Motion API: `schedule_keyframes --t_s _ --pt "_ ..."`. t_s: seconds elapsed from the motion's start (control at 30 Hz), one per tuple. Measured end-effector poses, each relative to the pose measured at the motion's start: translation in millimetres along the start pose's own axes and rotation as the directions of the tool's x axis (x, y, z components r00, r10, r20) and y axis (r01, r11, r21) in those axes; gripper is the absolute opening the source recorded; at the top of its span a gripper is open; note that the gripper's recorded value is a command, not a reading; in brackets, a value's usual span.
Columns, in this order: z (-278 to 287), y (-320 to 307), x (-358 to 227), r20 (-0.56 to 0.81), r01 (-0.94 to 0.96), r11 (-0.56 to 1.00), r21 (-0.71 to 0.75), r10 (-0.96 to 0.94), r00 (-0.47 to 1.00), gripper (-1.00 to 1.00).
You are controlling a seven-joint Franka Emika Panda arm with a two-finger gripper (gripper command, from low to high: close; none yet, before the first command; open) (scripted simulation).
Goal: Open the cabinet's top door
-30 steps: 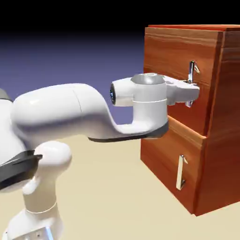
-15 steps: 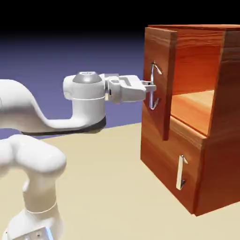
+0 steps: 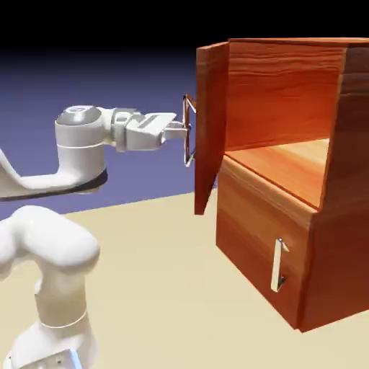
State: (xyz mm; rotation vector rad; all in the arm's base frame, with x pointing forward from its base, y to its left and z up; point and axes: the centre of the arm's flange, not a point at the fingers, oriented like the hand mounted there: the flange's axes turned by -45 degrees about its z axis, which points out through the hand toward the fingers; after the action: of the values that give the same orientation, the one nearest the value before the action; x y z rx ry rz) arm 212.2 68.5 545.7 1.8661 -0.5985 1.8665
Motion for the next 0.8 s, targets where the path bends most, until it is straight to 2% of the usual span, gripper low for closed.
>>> schedule_keyframes --t_s 0.4,0.8 --pt "-82 -41 0 0.000 0.000 0.977 -0.214 0.000 1.000 -1.00" --pt "-173 -118 0 0.000 0.000 0.879 -0.477 0.000 1.000 -1.00"
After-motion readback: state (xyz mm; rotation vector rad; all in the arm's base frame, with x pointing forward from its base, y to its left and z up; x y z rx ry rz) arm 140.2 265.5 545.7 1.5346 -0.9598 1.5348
